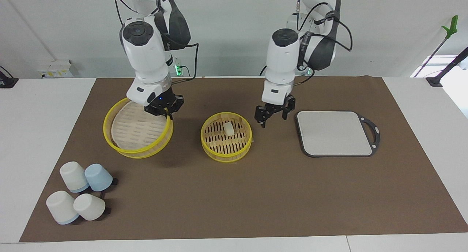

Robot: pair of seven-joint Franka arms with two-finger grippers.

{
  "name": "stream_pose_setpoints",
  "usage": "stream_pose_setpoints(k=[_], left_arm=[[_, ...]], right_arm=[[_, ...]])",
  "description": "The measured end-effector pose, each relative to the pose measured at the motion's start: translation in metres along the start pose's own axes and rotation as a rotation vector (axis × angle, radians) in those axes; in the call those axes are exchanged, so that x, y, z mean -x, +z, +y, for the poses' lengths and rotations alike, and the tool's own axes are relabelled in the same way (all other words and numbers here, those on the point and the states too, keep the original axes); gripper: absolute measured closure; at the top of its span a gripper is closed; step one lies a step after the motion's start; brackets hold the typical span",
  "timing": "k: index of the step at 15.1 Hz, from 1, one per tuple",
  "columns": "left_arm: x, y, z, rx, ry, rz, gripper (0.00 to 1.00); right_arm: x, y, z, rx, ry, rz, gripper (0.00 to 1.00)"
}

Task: Place bun in steamer

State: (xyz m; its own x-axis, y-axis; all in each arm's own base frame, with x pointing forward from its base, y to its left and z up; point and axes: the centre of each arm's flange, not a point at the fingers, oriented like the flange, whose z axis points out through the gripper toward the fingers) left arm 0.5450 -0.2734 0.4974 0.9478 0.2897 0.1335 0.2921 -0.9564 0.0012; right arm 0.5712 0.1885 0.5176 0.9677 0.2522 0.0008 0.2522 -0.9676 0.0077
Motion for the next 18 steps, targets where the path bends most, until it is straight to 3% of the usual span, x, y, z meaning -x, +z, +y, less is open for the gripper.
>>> stream_pose_setpoints(k=[4, 9, 12, 18], left_arm=[[-0.054, -0.030, -0.099, 0.004, 0.046, -0.039, 0.00], [-0.084, -0.050, -0.199, -0.024, 0.171, -0.087, 0.00], [-0.083, -0.058, -0.215, -0.030, 0.192, -0.105, 0.00], [-0.068, -0.078, -0.223, -0.038, 0.225, -0.134, 0.00]], right_arm=[[-0.009, -0.013, -0.113, -0.024, 0.050, 0.054, 0.91], [-0.038, 0.035, -0.213, -0.024, 0.072, 0.090, 0.91], [-0.039, 0.075, -0.252, 0.032, 0.049, 0.093, 0.91], [-0.038, 0.086, -0.265, 0.024, 0.039, 0.121, 0.91]])
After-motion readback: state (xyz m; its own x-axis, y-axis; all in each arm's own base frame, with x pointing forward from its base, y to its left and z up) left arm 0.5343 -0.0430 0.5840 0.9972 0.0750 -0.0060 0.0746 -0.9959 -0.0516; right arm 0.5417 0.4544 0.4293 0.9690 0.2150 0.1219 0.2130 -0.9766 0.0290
